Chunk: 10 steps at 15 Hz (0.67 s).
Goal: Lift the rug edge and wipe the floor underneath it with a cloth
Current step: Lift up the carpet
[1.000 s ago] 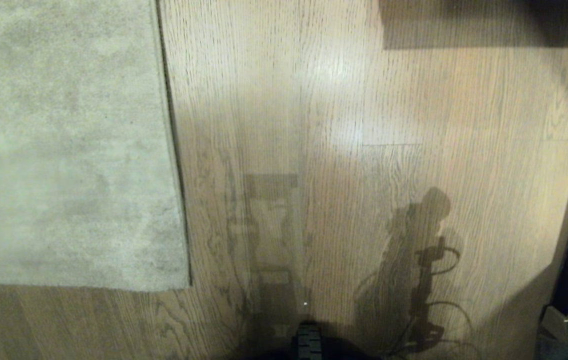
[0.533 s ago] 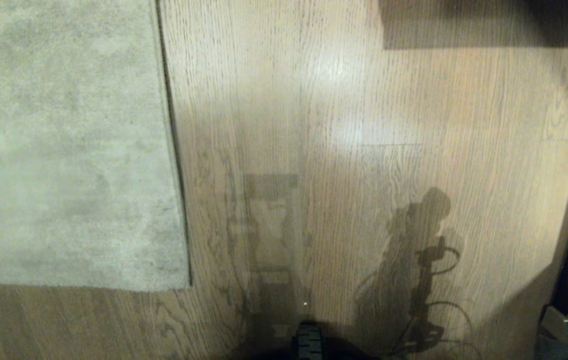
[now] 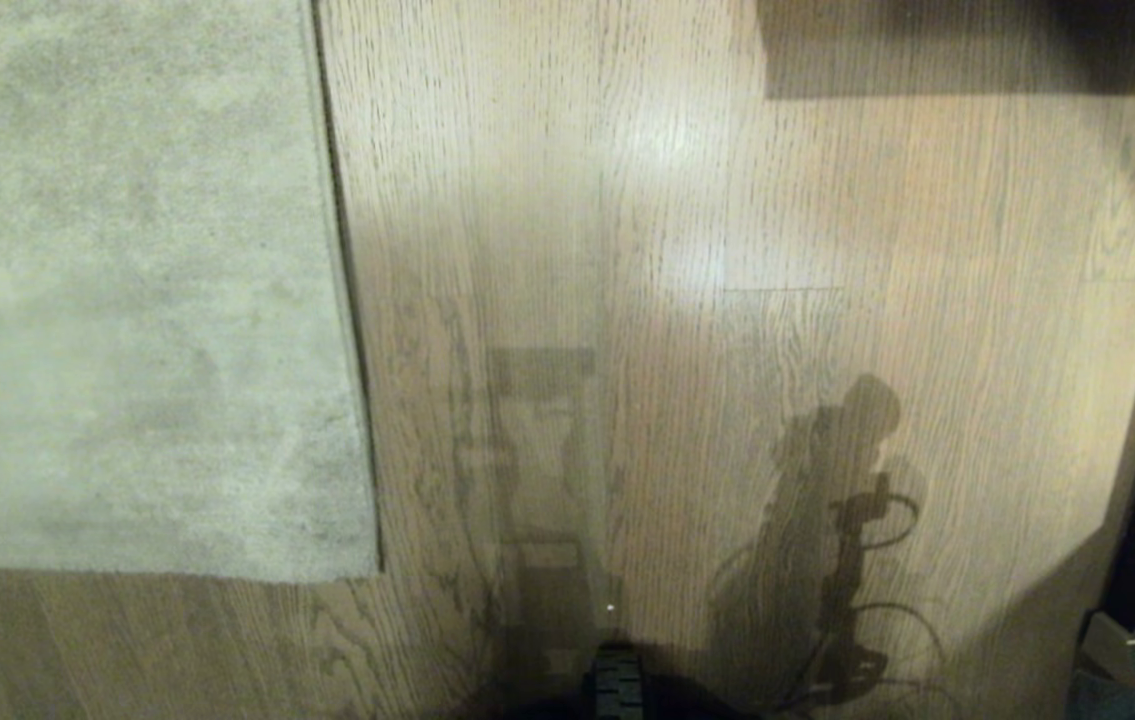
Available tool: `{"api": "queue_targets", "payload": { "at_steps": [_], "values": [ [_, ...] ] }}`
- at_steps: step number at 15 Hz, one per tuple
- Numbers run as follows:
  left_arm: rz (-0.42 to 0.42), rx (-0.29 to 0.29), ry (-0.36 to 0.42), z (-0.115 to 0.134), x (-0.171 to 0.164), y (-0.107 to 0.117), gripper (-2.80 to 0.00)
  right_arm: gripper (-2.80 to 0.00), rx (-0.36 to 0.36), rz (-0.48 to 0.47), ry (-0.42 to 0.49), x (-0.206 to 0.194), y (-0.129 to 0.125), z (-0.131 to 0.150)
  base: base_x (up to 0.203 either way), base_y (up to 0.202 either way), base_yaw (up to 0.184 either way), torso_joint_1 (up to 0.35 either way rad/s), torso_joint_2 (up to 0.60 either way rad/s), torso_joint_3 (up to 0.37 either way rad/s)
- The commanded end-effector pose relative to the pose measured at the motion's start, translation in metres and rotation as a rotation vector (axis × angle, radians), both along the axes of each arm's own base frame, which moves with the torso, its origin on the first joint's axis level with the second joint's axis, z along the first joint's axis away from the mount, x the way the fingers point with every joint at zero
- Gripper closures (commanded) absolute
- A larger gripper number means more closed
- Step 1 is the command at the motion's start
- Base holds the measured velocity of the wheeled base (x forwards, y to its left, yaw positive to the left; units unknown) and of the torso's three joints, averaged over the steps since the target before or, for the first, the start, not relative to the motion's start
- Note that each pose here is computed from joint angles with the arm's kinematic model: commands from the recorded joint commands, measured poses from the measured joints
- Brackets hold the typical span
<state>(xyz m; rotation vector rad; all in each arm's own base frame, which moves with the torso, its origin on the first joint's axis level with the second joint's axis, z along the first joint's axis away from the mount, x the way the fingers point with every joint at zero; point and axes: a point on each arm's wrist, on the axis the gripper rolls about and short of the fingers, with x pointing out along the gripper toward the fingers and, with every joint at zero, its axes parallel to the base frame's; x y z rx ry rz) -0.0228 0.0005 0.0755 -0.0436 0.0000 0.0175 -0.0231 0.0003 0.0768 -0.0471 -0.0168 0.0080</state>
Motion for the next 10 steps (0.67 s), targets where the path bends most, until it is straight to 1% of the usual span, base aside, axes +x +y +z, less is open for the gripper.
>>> {"api": "queue_targets", "payload": {
  "at_steps": [1, 10],
  "values": [
    [0.001, 0.001, 0.000, 0.0000, 0.0000, 0.0000, 0.00, 0.00, -0.001, -0.001, 0.003, 0.0002, 0.0000, 0.0001, 0.000, 0.000, 0.000, 0.000, 0.00, 0.000],
    [0.001, 0.001, 0.000, 0.0000, 0.0000, 0.0000, 0.00, 0.00, -0.001, 0.000, 0.003, 0.0002, 0.0000, 0.0001, 0.000, 0.000, 0.000, 0.000, 0.00, 0.000]
  ]
}}
